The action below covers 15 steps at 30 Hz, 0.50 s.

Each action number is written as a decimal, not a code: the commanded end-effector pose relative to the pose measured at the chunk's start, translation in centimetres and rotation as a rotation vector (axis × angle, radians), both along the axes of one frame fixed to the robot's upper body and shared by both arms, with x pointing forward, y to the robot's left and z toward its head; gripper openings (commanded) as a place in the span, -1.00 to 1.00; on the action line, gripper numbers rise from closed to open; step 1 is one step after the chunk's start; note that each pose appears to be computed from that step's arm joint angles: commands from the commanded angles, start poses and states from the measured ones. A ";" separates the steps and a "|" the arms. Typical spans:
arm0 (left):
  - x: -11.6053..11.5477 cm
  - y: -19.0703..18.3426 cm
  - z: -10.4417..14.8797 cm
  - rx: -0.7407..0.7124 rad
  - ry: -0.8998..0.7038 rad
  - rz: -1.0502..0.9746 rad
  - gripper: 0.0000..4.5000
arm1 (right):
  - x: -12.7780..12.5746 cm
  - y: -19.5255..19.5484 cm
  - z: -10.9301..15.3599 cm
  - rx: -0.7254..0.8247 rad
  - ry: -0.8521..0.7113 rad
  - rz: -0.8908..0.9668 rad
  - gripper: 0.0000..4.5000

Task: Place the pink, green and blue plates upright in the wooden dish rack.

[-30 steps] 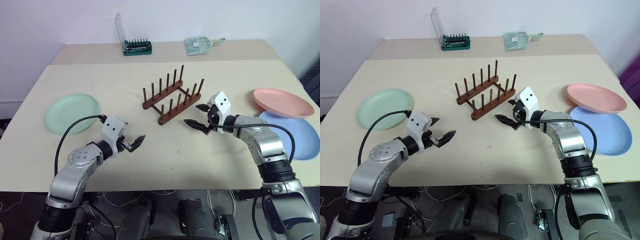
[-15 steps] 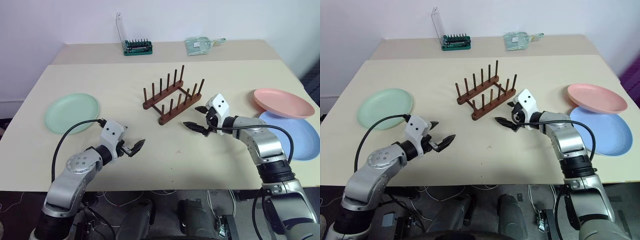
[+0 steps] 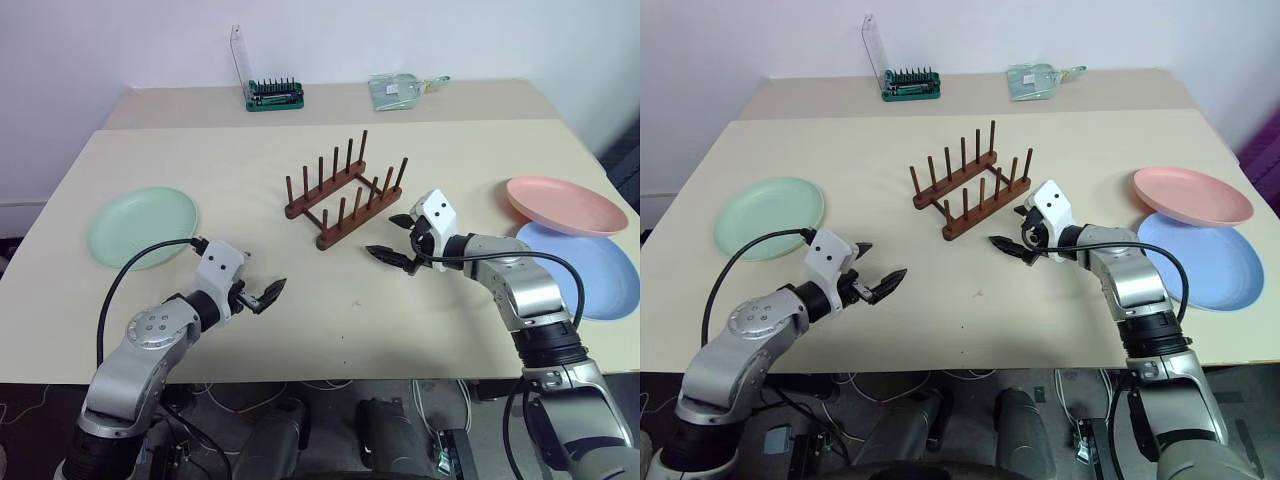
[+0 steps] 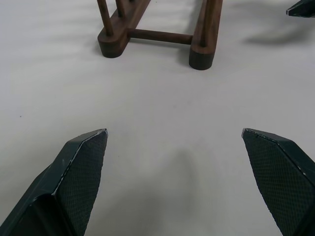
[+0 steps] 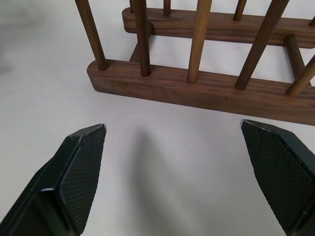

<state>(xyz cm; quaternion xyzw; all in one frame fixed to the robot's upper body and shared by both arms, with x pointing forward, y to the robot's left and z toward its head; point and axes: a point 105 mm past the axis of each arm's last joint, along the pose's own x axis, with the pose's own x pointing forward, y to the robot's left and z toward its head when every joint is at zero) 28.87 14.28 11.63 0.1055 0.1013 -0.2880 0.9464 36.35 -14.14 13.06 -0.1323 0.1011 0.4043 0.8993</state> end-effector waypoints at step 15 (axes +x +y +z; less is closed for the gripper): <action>-0.1 -0.3 0.9 -0.021 -0.028 -0.025 1.00 | 0.4 0.5 1.7 0.018 -0.057 0.008 0.98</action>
